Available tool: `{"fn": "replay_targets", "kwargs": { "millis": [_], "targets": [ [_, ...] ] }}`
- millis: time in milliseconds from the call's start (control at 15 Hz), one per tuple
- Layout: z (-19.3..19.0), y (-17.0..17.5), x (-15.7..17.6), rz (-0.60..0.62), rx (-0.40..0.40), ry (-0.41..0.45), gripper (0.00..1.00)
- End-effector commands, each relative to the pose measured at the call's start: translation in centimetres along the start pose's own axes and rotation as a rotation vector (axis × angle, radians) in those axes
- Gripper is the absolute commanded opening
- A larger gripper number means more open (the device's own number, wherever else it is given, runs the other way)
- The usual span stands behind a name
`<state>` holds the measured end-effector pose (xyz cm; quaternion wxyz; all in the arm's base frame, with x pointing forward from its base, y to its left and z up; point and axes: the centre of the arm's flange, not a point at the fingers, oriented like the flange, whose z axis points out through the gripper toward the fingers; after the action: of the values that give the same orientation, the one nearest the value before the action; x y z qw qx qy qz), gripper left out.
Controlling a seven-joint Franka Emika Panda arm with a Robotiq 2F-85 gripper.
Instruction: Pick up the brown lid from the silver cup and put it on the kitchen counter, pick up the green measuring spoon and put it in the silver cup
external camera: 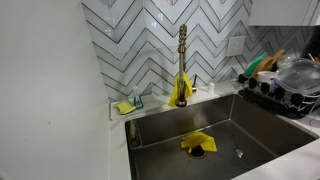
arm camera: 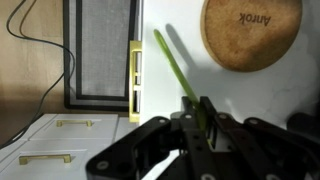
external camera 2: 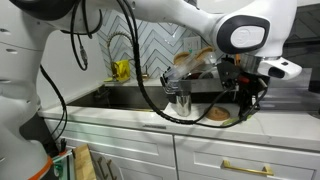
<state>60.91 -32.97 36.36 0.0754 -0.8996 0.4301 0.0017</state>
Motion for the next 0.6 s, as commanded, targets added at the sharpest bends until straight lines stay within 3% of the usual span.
{"fn": "replay_targets", "kwargs": {
  "millis": [0,200,267,333,533],
  "targets": [
    [-2.4,-0.2,-1.5,-0.014,-0.006,0.047,0.03],
    [-4.2,-1.2,-4.3,-0.043,0.042,0.067,0.03],
    [-3.3,-1.3,-1.0,-0.028,0.025,0.051,0.03],
    [-4.0,-1.7,-1.4,-0.035,0.033,0.058,0.12],
    [-3.9,-1.6,-1.2,-0.033,0.033,0.057,0.12]
  ]
}}
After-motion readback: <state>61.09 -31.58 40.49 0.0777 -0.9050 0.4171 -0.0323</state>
